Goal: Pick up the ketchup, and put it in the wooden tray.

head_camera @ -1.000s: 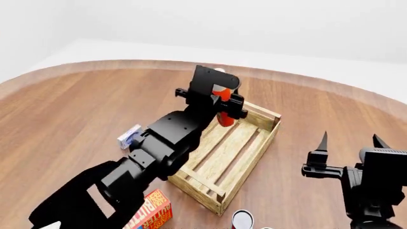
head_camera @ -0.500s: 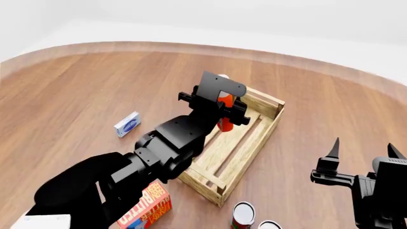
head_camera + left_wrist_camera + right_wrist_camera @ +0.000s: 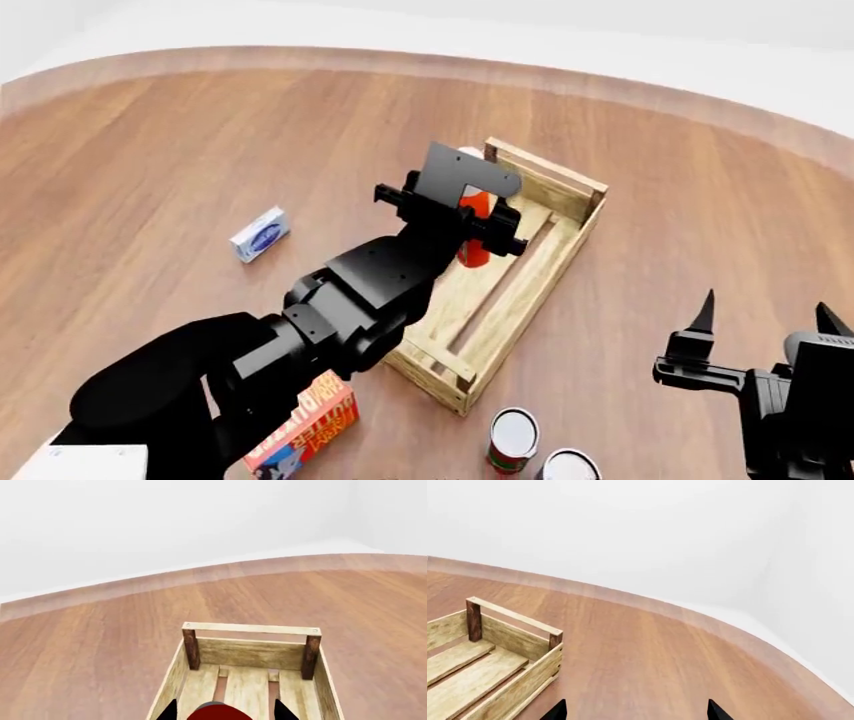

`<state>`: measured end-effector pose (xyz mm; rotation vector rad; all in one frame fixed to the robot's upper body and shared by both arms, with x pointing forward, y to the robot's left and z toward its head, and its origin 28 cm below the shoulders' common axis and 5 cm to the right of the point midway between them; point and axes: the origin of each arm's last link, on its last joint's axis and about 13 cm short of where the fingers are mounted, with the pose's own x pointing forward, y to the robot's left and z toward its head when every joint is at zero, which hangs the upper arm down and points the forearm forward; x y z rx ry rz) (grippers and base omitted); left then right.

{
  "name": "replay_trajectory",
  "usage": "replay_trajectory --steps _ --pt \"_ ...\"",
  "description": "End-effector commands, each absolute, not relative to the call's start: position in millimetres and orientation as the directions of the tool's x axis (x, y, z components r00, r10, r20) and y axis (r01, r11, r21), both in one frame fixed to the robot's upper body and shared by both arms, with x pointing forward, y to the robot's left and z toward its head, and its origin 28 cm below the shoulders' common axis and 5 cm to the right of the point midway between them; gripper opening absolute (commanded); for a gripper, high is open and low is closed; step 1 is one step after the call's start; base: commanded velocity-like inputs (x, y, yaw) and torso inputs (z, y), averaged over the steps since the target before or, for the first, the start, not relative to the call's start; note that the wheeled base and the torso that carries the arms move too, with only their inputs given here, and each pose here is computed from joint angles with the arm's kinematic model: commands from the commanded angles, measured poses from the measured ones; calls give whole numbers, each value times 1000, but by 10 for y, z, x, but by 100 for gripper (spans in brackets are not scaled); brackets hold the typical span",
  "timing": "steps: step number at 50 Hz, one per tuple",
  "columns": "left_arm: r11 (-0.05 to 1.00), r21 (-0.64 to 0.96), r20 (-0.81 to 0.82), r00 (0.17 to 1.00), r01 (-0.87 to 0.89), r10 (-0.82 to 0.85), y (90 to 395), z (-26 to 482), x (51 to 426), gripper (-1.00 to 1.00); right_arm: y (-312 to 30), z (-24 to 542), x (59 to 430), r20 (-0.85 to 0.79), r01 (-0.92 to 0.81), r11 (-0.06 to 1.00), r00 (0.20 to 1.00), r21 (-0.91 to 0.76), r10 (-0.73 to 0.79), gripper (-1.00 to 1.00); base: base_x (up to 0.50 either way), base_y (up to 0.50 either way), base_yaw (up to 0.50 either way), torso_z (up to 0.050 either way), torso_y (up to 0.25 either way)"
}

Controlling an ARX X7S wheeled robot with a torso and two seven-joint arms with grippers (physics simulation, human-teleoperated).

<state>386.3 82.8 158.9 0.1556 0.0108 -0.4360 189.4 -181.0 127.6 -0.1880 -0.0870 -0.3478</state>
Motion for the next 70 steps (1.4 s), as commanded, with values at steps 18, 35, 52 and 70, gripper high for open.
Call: replay_trajectory --steps 18,35,52,70 --pt "897 165 -22 911 411 -413 838 1623 3885 -100 -1810 1275 1893 118 348 922 936 -168 -332 100 0 0 0 0 -92" --pt "897 173 -25 913 406 -408 849 1600 3885 -100 -1810 1275 1893 119 351 921 935 -168 -334 100 -1 0 0 0 -78" --pt "903 183 -28 920 390 -392 882 1494 3877 -100 -1809 1275 1893 117 362 917 931 -168 -346 100 0 0 0 0 -3" --pt "906 186 -31 924 381 -382 884 1397 3846 -100 -1809 1276 1891 111 380 909 924 -171 -365 100 0 0 0 0 0"
